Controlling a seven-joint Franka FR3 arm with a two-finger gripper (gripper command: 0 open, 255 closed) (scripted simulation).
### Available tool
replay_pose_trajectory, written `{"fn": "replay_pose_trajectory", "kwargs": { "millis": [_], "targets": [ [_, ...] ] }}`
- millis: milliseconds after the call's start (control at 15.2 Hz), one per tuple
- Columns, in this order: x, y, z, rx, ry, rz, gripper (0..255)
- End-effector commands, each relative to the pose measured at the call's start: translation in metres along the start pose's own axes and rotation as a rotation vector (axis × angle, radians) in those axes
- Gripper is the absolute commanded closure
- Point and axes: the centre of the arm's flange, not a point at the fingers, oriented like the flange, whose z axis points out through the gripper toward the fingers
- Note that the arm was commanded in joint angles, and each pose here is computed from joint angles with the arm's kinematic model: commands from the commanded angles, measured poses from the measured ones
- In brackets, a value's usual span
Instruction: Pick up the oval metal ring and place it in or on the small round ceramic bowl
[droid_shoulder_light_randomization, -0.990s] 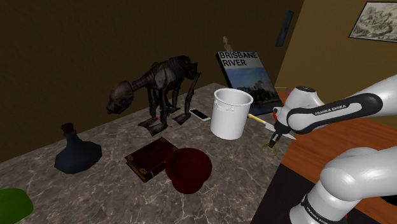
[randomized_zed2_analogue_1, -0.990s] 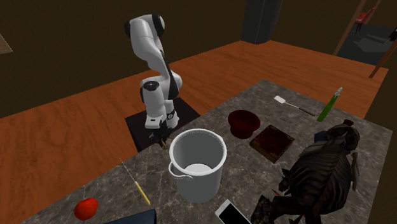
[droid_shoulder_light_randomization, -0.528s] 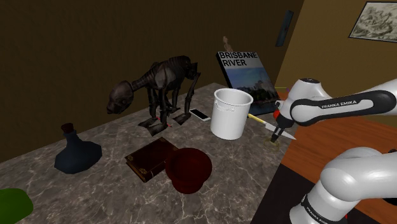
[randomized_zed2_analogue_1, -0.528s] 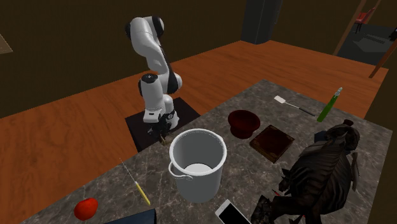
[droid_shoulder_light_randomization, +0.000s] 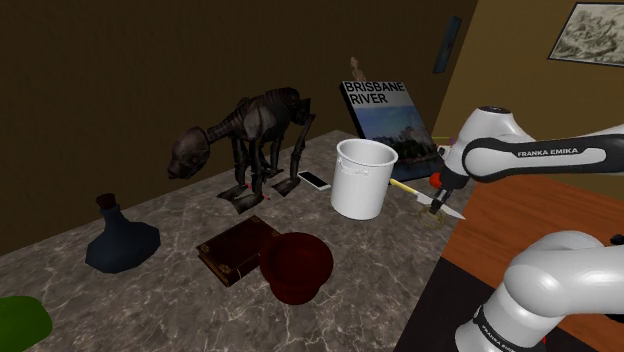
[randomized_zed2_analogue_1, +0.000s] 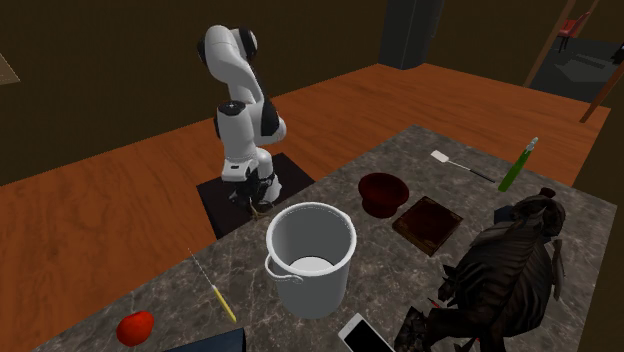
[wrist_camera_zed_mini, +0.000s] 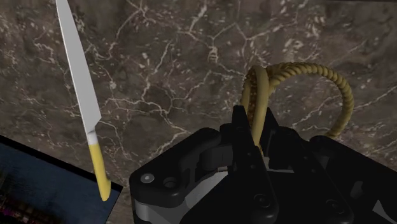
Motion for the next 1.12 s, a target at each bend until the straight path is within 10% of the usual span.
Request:
{"fn": "replay_pose_trajectory", "kwargs": {
  "millis": [0,1056],
  "targets": [
    [0.001,0.001,-0.011,0.000,-0.001,0.000,255],
    [0.020,-0.019,-0.081,0.000,-0.001,0.000,255]
  ]
}}
